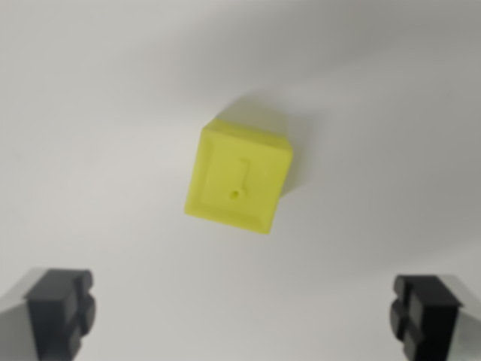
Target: Pick yellow cube
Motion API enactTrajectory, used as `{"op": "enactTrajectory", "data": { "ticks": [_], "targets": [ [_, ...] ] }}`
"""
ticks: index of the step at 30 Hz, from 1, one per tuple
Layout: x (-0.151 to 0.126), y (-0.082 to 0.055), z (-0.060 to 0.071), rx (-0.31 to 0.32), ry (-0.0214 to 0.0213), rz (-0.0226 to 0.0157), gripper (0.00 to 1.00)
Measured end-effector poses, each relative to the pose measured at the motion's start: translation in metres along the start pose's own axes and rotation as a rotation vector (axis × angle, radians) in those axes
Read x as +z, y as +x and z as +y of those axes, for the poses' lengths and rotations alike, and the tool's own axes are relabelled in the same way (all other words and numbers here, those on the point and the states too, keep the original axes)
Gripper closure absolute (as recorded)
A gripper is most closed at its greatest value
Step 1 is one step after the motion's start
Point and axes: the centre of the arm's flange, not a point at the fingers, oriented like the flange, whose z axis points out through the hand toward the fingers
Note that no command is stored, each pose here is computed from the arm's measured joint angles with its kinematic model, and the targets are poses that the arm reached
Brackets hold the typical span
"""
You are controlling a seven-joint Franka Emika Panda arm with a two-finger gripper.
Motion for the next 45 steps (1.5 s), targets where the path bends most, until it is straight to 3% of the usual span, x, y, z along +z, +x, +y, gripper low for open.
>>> {"op": "enactTrajectory", "data": {
  "ticks": [45],
  "targets": [
    [0.105,-0.009,-0.002,0.200,-0.0202,-0.0005,0.00]
  ]
}}
